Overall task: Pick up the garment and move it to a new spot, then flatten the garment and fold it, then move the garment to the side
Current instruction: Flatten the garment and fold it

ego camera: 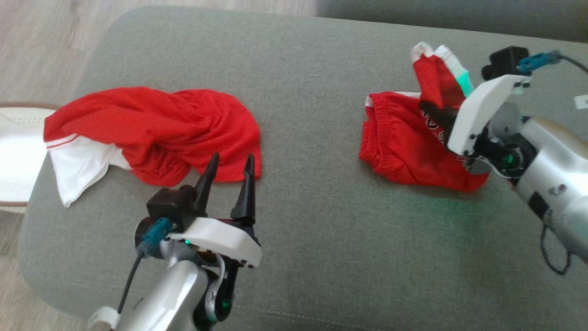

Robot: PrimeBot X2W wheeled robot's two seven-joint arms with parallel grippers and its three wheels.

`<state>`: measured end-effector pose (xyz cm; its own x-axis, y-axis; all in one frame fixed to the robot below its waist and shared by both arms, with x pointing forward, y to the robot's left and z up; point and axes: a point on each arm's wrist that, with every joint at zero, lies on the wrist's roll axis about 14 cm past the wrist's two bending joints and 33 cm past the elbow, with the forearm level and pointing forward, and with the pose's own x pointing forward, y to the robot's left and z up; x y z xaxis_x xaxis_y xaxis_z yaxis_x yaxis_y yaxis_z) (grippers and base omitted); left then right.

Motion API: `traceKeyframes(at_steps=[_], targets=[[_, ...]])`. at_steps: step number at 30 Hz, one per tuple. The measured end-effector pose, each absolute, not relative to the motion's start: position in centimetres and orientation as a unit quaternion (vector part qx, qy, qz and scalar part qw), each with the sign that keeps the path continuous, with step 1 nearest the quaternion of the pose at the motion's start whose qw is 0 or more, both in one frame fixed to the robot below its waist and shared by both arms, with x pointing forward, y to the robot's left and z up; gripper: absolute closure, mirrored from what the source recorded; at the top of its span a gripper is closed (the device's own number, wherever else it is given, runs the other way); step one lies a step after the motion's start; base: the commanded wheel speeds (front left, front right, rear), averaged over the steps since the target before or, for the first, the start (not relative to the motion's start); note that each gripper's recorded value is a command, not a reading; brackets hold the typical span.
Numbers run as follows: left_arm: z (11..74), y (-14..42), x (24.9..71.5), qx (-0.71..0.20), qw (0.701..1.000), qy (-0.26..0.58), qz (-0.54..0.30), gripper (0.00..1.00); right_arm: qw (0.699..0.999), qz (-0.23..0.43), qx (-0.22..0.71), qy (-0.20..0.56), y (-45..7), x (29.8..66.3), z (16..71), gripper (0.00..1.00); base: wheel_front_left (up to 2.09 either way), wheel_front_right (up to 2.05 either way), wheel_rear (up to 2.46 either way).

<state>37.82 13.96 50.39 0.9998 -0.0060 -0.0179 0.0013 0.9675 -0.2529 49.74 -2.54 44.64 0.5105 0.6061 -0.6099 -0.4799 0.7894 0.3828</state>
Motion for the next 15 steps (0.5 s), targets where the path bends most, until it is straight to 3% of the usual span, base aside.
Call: traceKeyframes(at_steps=[6, 7, 8, 9, 10, 11, 15], targets=[[49.7, 14.1, 37.8, -0.13, 0.991, 0.018, 0.004, 0.0, 0.85, 0.327, 0.094, 0.402, -0.1, 49.1, 43.3, 1.0, 0.0, 0.0, 0.0], [49.6, 14.1, 37.8, -0.131, 0.991, 0.02, 0.005, 0.0, 0.848, 0.329, 0.098, 0.405, 0.2, 48.9, 43.2, 0.81, 0.0, 0.0, 0.0], [49.4, 14.2, 37.8, -0.13, 0.991, 0.022, 0.007, 0.0, 0.845, 0.33, 0.101, 0.408, 0.5, 48.7, 42.9, 0.53, 0.0, 0.0, 0.0], [49.3, 14.2, 37.8, -0.128, 0.991, 0.023, 0.007, 0.0, 0.843, 0.331, 0.104, 0.411, 0.6, 48.5, 42.7, 0.06, 0.0, 0.0, 0.0], [49.2, 14.0, 37.9, -0.129, 0.991, 0.024, 0.004, 0.0, 0.842, 0.331, 0.105, 0.413, 0.8, 48.3, 42.5, 0.06, 0.0, 0.0, 0.0], [49.2, 14.0, 37.9, -0.131, 0.991, 0.024, 0.003, 0.0, 0.841, 0.332, 0.108, 0.413, 0.9, 48.2, 42.6, 0.0, 0.0, 0.0, 0.0], [49.4, 14.0, 38.3, -0.133, 0.991, 0.021, 0.005, 0.0, 0.842, 0.346, 0.147, 0.386, 2.3, 48.1, 44.5, 0.0, 0.0, 0.0, 0.0]])
